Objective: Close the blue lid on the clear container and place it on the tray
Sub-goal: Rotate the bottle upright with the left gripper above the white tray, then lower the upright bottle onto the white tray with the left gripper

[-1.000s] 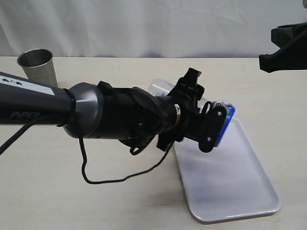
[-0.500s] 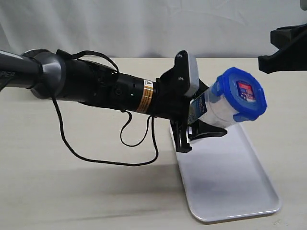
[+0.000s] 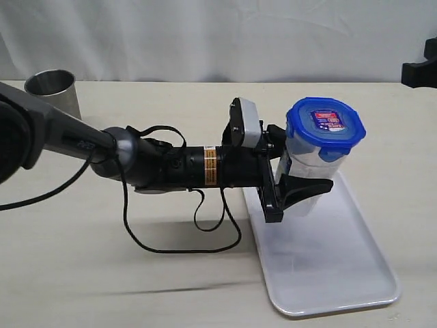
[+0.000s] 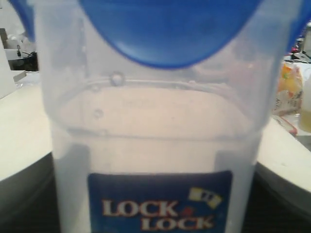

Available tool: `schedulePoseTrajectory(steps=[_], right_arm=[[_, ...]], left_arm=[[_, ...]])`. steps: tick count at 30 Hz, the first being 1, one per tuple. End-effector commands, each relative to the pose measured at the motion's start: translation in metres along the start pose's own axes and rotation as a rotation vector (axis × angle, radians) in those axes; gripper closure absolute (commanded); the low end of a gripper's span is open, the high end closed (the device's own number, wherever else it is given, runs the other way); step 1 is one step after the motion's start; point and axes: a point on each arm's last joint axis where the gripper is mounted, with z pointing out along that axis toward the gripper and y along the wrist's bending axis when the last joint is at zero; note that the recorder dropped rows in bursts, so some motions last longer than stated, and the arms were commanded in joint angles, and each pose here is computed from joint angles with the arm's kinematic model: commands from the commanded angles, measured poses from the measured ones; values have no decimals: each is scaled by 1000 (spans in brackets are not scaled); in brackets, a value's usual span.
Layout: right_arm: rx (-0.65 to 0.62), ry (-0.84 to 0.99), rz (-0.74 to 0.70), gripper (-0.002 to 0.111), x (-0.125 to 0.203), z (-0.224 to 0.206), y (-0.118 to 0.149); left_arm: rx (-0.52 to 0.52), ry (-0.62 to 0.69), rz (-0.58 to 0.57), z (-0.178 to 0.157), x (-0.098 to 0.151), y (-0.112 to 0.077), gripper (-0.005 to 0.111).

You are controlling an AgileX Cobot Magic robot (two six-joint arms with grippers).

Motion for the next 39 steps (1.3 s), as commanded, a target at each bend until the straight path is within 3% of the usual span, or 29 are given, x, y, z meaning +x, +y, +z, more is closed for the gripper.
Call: schedulePoseTrajectory(steps=[1,14,34,36,39], right_arm=[[9,-4,11,104,1,0,-2],[15,-9,9,104,7,1,-1],[18,-14,13,104,9,1,-1],[18,-14,13,104,9,1,-1],[18,-14,13,104,9,1,-1]], left_arm=[[-27,-61,-24,9,10,12,107],[17,-30,-72,31,39,6,107],[1,102,-94,32,51,6,107],[1,102,-94,32,51,6,104],[1,102,-94,32,51,6,91]])
